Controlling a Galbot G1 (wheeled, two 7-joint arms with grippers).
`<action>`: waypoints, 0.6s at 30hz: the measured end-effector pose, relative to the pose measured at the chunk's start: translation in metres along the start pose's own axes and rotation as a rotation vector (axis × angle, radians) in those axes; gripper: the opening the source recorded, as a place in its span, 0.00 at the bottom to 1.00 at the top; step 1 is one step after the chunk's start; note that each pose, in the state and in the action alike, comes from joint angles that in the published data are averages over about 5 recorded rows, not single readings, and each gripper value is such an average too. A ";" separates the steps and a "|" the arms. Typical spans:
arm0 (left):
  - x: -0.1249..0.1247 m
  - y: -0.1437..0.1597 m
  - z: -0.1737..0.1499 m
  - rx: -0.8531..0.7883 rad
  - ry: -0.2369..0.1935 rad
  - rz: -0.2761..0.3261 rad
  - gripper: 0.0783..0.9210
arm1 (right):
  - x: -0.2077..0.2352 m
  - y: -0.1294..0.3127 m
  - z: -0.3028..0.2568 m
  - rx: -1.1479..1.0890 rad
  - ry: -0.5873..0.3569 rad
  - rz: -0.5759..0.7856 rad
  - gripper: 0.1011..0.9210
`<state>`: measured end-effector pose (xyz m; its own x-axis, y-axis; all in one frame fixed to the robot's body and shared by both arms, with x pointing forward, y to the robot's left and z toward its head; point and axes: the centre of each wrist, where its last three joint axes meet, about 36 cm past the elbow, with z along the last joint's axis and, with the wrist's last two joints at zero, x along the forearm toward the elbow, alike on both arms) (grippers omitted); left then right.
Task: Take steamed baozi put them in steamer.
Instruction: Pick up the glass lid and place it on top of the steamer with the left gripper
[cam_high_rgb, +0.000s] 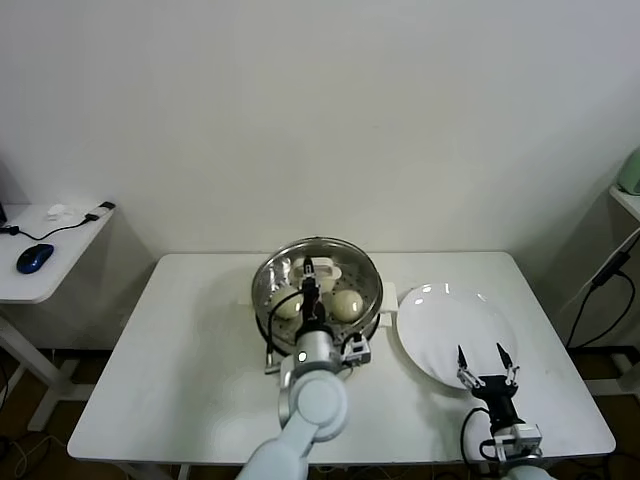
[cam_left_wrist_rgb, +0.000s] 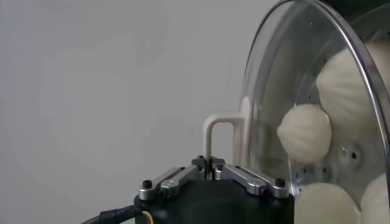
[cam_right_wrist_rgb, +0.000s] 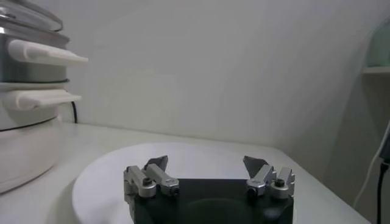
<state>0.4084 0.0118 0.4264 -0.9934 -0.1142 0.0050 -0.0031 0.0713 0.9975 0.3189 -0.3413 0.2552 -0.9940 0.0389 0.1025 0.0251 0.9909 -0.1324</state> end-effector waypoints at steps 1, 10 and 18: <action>0.000 -0.001 0.000 -0.001 0.001 0.001 0.07 | 0.000 0.000 0.000 0.000 0.000 0.000 0.88; 0.000 -0.006 -0.003 -0.005 0.005 -0.002 0.07 | -0.003 0.005 0.001 0.001 -0.009 0.001 0.88; -0.001 -0.007 -0.004 -0.005 0.006 -0.013 0.07 | -0.002 0.006 0.004 0.008 -0.013 0.004 0.88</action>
<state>0.4094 0.0070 0.4196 -0.9926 -0.1215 -0.0074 -0.0153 0.0644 0.9978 0.3207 -0.3362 0.2505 -0.9952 0.0408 0.0893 0.0279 0.9896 -0.1409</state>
